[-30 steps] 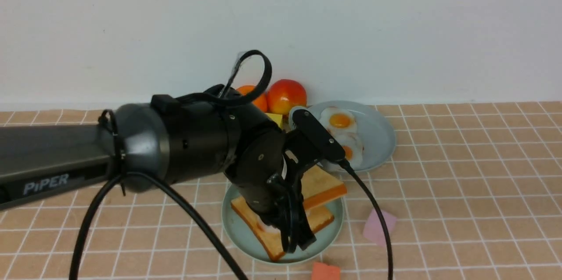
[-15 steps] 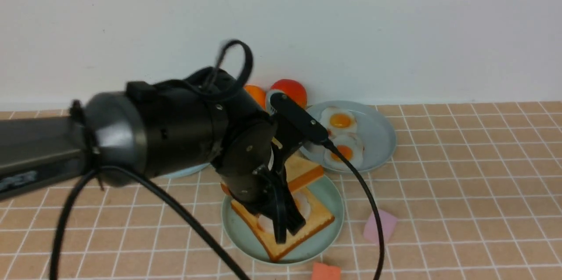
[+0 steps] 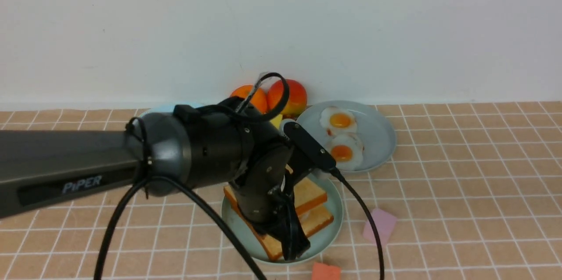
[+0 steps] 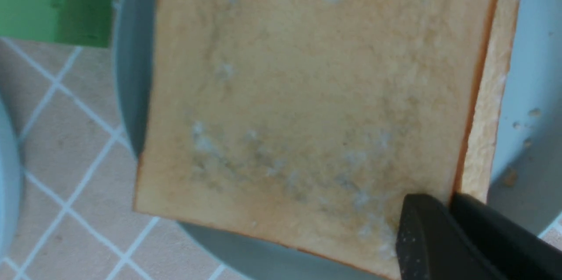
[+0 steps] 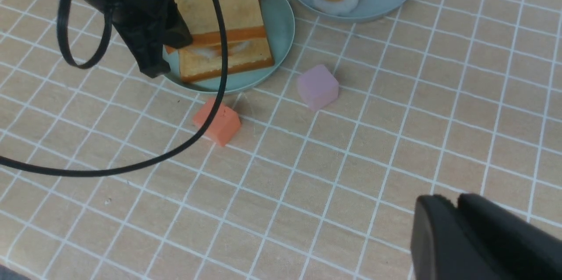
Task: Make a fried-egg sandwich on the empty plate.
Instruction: Use the left arm to place a slice of bread on the fried egg in the middle
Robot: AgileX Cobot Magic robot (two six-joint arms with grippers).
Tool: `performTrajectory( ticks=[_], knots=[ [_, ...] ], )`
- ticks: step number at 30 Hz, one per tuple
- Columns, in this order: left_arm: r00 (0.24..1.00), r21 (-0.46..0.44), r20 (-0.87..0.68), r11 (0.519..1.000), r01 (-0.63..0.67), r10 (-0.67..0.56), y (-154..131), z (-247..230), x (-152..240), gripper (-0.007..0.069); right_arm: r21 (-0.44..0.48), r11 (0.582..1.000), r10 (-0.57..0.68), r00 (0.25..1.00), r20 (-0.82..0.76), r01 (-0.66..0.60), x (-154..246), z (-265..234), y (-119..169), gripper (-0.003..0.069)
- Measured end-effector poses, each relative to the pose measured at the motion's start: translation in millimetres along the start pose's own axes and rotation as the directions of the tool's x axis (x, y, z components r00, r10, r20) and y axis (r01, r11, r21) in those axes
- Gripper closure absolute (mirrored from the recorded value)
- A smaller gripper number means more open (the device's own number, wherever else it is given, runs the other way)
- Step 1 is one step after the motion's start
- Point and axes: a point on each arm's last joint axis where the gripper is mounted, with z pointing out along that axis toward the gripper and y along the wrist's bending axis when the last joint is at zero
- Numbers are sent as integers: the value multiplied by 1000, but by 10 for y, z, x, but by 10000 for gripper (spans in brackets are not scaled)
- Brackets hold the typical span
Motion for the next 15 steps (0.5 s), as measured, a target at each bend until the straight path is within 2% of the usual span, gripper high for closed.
performTrajectory(
  ticks=[4,8,15],
  knots=[
    [1000,4,-8,1000,1,-1,-8,35,5,600,2,1000,-1,1000,0,1,0,0,-2,574],
    [1000,13,-5,1000,12,-12,-19,35,2,543,2,1000,-1,1000,0,1,0,0,-1,574],
    [998,56,-8,996,67,-66,-57,31,-8,333,2,1000,-1,1000,0,1,0,0,-1,574]
  ],
)
